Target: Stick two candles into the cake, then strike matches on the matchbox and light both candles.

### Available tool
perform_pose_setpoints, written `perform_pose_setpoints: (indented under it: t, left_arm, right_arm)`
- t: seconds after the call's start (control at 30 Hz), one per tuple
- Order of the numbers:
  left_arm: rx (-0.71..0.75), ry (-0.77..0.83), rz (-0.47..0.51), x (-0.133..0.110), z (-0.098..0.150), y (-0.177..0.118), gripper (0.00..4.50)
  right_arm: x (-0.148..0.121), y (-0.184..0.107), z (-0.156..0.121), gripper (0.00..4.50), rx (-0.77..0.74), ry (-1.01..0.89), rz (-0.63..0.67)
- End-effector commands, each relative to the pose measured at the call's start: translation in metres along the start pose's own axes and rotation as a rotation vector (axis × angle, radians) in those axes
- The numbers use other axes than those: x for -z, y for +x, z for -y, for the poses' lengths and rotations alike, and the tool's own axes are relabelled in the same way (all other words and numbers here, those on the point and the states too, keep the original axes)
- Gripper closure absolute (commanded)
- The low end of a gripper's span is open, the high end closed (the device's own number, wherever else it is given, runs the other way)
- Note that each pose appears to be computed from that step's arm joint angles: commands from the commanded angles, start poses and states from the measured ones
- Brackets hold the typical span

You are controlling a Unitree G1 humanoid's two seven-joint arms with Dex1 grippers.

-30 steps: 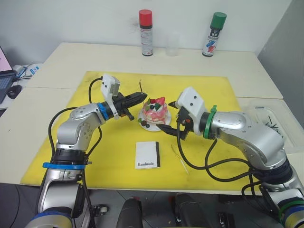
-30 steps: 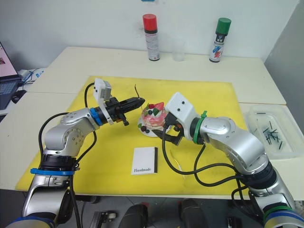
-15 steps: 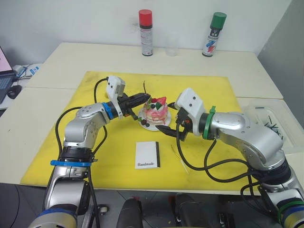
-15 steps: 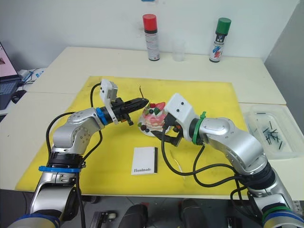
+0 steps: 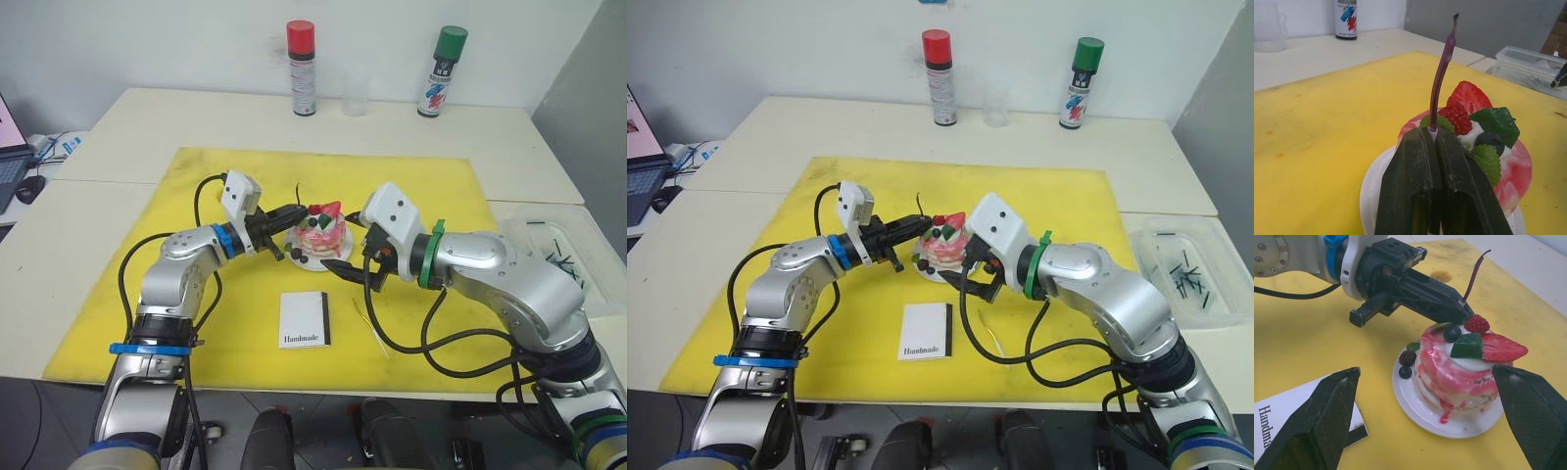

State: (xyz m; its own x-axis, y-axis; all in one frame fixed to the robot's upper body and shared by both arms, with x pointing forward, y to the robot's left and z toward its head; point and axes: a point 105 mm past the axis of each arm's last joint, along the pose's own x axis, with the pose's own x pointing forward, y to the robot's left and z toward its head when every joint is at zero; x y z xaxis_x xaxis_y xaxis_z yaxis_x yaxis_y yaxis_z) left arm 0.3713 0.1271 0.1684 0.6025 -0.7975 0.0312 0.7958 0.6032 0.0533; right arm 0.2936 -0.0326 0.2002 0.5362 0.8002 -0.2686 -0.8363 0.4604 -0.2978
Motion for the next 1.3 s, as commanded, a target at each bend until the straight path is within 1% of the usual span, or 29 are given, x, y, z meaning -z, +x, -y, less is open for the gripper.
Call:
perform_pose_setpoints:
  t: [0.03,0.1,0.2,0.27,0.3,0.43,0.6,0.7,0.77,0.83,0.9,0.97,1.0,1.1,1.17,1.23,1.3]
  left_arm:
    - [-0.013,-0.006,-0.024,0.015,0.003,0.003,4.50]
    - [-0.002,-0.014,-0.032,0.020,0.005,0.003,4.50]
    - [-0.012,-0.034,-0.025,0.019,0.003,0.003,4.50]
    - [-0.023,-0.019,-0.010,0.010,-0.001,0.001,3.88]
    - [-0.029,-0.007,-0.002,0.006,-0.003,-0.002,3.68]
    - [-0.061,0.035,0.018,-0.010,-0.010,-0.012,2.58]
    - [-0.088,0.078,0.029,-0.028,-0.016,-0.026,0.95]
    - [-0.059,0.104,0.012,-0.036,-0.011,-0.034,0.05]
    - [-0.001,0.092,-0.023,-0.039,-0.003,-0.041,0.02]
    - [0.105,0.078,-0.100,-0.039,0.014,-0.052,0.02]
    - [0.204,0.083,-0.160,-0.039,0.031,-0.060,0.02]
    - [0.310,0.148,-0.204,-0.039,0.051,-0.064,0.02]
    - [0.364,0.156,-0.224,-0.039,0.060,-0.065,0.02]
    - [0.524,0.169,-0.258,-0.036,0.089,-0.063,0.02]
    - [0.572,0.175,-0.267,-0.034,0.100,-0.063,0.02]
    - [0.644,0.163,-0.273,-0.029,0.113,-0.062,0.02]
    - [0.682,0.166,-0.274,-0.026,0.120,-0.061,0.02]
  right_arm:
    - [-0.008,-0.004,-0.001,0.02,0.015,-0.035,0.040]
    - [-0.007,-0.004,-0.002,0.02,0.015,-0.037,0.038]
    - [-0.007,-0.004,-0.002,0.02,0.017,-0.037,0.036]
    - [-0.007,-0.005,-0.001,0.00,0.021,-0.034,0.038]
    - [-0.007,-0.005,-0.001,0.00,0.024,-0.033,0.040]
    - [-0.009,-0.005,0.000,0.00,0.040,-0.023,0.053]
    - [-0.018,-0.004,0.006,0.00,0.084,-0.010,0.106]
    - [-0.027,-0.006,0.011,0.00,0.111,-0.001,0.153]
    - [-0.031,-0.011,0.014,0.00,0.119,0.008,0.177]
    - [-0.031,-0.023,0.014,0.00,0.106,0.010,0.178]
    - [-0.025,-0.033,0.008,0.00,0.067,0.014,0.154]
    - [-0.015,-0.043,-0.001,0.00,0.022,0.017,0.115]
    - [-0.010,-0.047,-0.006,0.00,0.002,0.023,0.094]
    - [0.011,-0.059,-0.020,0.00,-0.019,0.063,0.016]
    - [0.021,-0.065,-0.026,0.00,-0.021,0.065,-0.027]
    - [0.041,-0.071,-0.035,0.00,-0.012,0.064,-0.108]
    - [0.052,-0.075,-0.044,0.00,-0.005,0.084,-0.144]
